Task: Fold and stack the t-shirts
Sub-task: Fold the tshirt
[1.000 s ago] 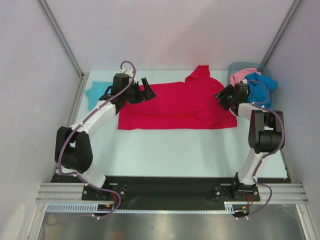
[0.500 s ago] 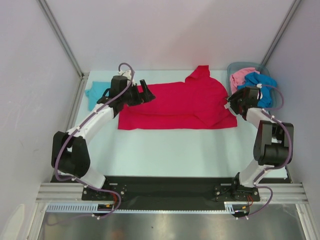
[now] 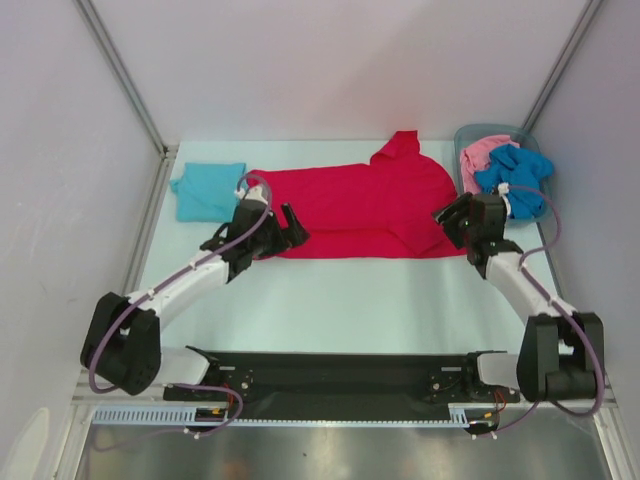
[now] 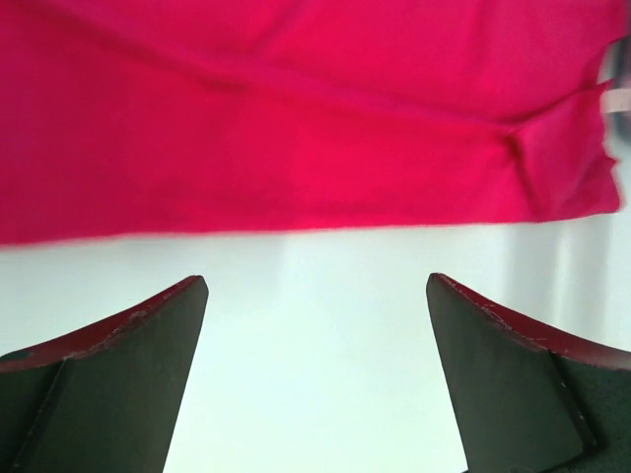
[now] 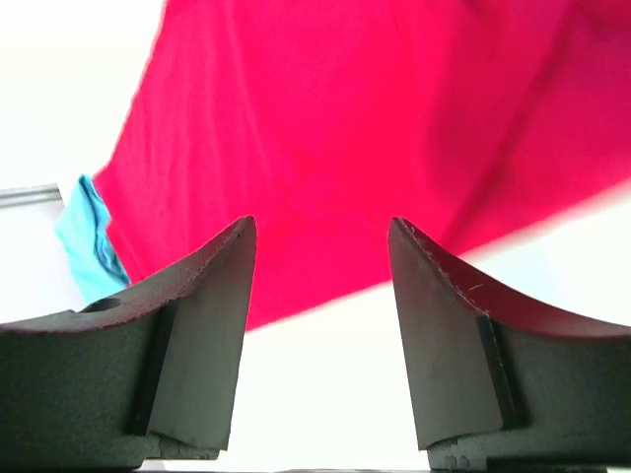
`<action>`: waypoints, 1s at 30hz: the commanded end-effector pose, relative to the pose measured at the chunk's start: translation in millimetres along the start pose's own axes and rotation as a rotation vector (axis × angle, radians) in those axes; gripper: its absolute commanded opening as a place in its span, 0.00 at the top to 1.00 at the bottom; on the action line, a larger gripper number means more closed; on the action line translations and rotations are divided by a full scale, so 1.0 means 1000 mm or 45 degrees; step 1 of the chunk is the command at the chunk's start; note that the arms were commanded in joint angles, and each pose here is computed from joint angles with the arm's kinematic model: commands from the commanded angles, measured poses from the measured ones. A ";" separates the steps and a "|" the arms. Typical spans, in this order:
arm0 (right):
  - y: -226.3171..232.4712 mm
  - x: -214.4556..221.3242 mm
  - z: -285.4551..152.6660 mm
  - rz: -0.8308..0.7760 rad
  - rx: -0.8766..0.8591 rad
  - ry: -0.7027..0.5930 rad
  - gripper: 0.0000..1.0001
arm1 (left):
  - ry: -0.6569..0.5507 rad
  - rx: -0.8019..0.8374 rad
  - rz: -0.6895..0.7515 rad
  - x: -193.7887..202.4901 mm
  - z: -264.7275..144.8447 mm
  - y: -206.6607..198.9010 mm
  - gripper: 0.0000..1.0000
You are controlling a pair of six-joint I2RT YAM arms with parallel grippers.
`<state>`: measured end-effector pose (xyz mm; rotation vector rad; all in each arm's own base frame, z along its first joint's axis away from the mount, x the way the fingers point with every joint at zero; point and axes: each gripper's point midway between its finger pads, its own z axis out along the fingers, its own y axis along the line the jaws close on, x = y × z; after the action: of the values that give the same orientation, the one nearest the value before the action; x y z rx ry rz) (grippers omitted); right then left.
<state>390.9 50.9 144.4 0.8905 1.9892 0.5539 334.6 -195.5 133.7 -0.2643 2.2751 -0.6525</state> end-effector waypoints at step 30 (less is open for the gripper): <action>-0.113 0.053 -0.017 0.244 0.246 -0.053 0.38 | -0.197 -0.124 -0.333 0.025 0.037 0.067 0.00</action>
<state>299.7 21.7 49.2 1.1741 2.0211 0.3767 321.8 -151.5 39.2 -0.6156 2.2379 -0.5215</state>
